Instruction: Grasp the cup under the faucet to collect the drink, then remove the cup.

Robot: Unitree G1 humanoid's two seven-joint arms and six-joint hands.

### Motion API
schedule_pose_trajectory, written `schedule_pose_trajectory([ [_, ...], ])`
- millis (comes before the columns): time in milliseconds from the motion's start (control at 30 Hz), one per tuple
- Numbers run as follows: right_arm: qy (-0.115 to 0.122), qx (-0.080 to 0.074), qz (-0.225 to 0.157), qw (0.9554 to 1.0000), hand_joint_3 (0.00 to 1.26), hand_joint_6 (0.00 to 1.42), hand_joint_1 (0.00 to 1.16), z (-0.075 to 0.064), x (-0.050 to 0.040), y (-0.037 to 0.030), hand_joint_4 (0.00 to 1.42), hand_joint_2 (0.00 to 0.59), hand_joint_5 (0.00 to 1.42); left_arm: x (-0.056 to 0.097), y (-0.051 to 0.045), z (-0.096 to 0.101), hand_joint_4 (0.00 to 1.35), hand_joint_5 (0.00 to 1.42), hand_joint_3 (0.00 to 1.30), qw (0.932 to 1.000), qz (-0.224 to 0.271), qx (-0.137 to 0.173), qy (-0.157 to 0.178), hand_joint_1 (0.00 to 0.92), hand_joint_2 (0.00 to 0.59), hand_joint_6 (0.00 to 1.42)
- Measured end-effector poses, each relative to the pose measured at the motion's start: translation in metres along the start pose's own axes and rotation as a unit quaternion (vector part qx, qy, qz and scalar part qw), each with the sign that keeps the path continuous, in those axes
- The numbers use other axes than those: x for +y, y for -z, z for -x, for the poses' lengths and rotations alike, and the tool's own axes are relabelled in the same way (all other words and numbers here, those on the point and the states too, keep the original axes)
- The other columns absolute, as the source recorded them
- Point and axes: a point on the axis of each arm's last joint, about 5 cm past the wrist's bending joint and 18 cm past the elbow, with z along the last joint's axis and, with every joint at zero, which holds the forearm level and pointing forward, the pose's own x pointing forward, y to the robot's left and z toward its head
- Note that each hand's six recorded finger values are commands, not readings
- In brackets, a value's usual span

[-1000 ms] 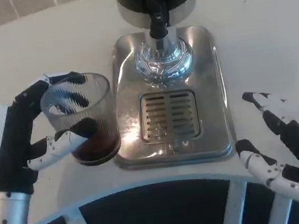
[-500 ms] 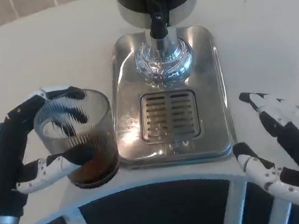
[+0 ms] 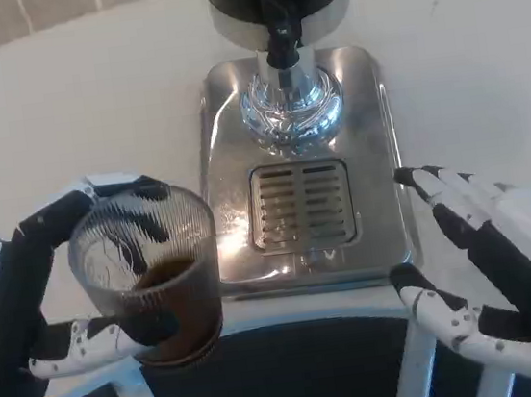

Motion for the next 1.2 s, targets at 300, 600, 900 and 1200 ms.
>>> schedule_pose_trajectory([
  [300, -0.009, -0.023, 0.019, 0.9995, 0.02, 0.00, 0.14, -0.001, 0.0007, -0.0043, 0.00, 0.494, 0.00, -0.001, -0.0052, 0.002, 1.10, 1.24, 0.94, 0.9996, -0.005, -0.025, 0.008, 0.580, 0.032, 0.46],
  [600, -0.026, -0.052, 0.055, 0.9968, 0.02, 0.00, 0.14, -0.001, 0.0055, -0.0136, 0.00, 0.495, 0.00, -0.002, -0.0074, 0.008, 1.09, 1.24, 0.94, 0.9995, -0.004, -0.026, 0.020, 0.581, 0.032, 0.46],
  [900, -0.051, -0.066, 0.086, 0.9928, 0.02, 0.00, 0.13, 0.000, 0.0126, -0.0220, 0.00, 0.497, 0.00, -0.003, -0.0086, 0.011, 1.08, 1.24, 0.94, 0.9992, -0.005, -0.027, 0.030, 0.581, 0.032, 0.46],
  [1200, -0.062, -0.070, 0.095, 0.9910, 0.02, 0.00, 0.15, 0.002, 0.0171, -0.0253, 0.00, 0.503, 0.00, -0.003, -0.0090, 0.014, 1.08, 1.24, 0.93, 0.9991, -0.005, -0.024, 0.035, 0.581, 0.032, 0.46],
])
